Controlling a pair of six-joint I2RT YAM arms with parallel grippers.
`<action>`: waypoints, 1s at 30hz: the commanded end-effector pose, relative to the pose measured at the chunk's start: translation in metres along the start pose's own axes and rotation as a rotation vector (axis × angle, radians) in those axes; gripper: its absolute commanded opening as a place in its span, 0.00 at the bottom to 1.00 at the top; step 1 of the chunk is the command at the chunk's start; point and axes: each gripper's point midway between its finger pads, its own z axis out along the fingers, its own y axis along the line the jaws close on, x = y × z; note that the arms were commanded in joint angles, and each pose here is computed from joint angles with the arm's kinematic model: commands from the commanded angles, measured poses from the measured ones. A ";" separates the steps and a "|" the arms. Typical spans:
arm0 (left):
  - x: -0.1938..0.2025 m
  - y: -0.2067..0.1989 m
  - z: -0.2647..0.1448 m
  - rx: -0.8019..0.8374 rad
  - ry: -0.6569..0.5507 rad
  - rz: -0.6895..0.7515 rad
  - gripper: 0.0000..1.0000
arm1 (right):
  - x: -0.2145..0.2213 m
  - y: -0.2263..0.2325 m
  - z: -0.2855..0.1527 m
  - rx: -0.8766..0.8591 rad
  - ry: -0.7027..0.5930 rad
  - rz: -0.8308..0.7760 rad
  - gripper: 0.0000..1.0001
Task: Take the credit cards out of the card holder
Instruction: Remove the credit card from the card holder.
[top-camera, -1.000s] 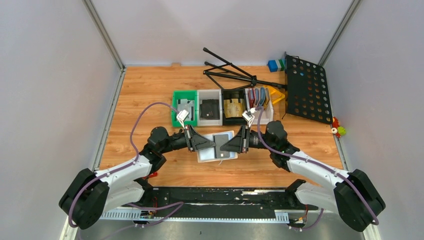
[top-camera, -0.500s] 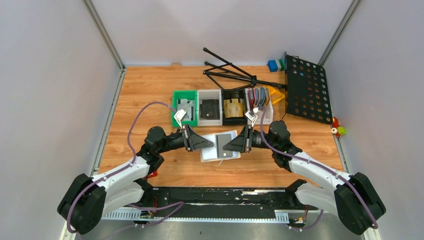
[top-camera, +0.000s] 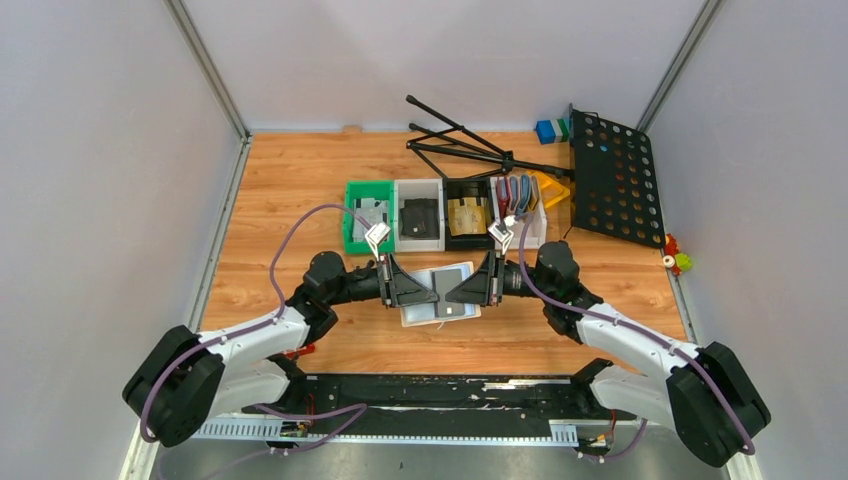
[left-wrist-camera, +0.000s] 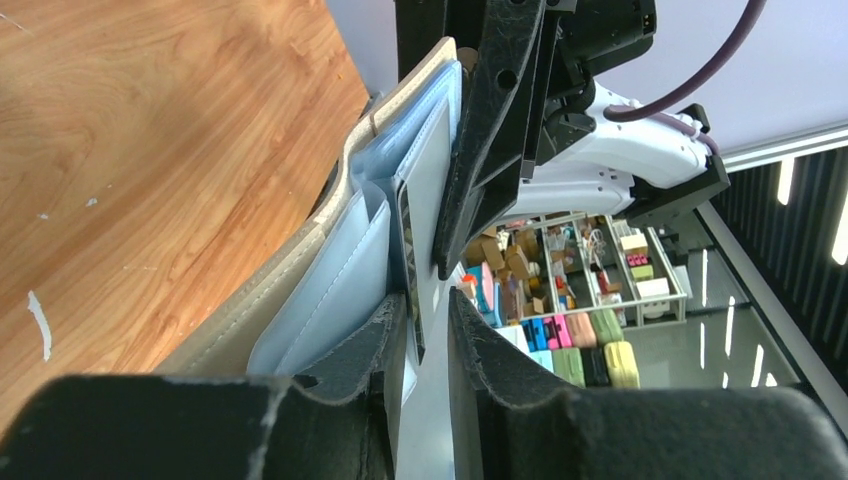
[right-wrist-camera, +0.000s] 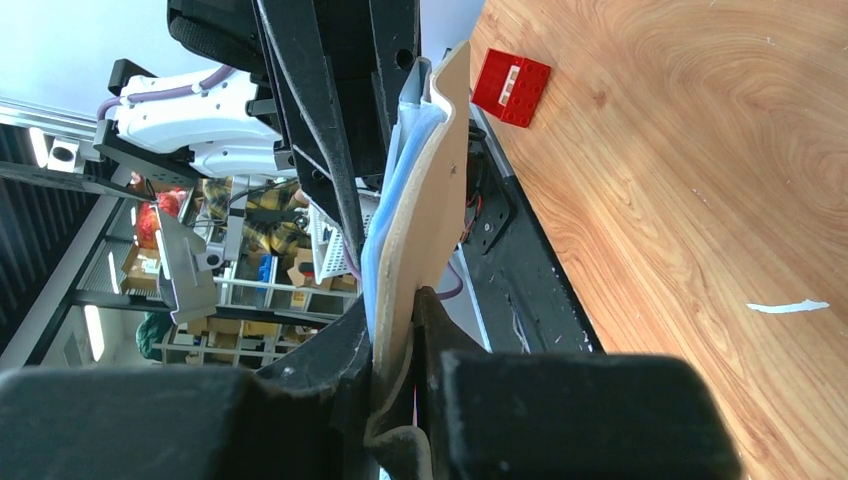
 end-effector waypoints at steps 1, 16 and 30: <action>-0.010 -0.023 0.005 0.080 -0.018 0.066 0.26 | -0.007 0.024 0.002 -0.084 -0.010 -0.069 0.00; -0.015 -0.007 -0.004 0.043 -0.061 0.038 0.00 | -0.004 0.016 -0.003 -0.054 -0.009 -0.061 0.34; -0.012 0.000 -0.016 -0.012 -0.041 0.062 0.00 | -0.001 0.006 -0.008 -0.020 -0.011 -0.043 0.08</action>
